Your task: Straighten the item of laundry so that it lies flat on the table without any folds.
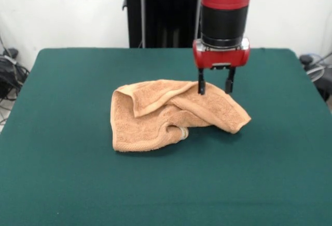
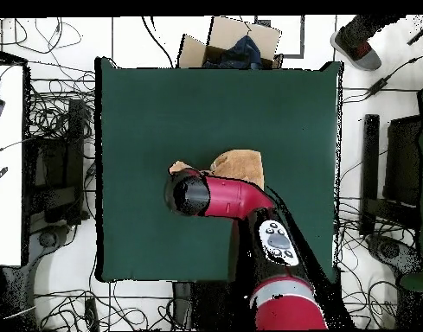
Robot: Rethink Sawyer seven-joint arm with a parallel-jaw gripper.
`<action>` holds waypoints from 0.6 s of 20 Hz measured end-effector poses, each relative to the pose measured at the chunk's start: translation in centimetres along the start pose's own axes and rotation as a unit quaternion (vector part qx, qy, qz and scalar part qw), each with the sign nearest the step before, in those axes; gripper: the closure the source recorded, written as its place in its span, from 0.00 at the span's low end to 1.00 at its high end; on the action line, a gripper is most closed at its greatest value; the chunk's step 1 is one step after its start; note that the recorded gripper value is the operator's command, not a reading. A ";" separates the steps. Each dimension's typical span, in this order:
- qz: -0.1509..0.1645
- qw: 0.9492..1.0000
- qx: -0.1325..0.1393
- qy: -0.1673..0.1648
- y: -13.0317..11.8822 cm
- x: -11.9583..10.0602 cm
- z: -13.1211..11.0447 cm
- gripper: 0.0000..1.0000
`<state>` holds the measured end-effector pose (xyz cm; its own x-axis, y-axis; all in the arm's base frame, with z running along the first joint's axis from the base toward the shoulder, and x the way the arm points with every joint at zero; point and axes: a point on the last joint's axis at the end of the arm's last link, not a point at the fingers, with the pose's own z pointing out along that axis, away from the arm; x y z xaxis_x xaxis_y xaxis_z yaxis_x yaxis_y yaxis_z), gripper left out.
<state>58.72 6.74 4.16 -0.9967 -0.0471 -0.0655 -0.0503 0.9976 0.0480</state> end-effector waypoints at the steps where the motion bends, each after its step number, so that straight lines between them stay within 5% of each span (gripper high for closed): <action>1: 0.003 1.000 0.002 0.004 -0.1 0.1 0.0 0.00; 12: 0.037 0.998 0.030 0.030 -2.2 -0.1 0.4 0.00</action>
<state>59.00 4.53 3.63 -0.9996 0.0266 -0.0032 0.0266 0.9996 -0.0099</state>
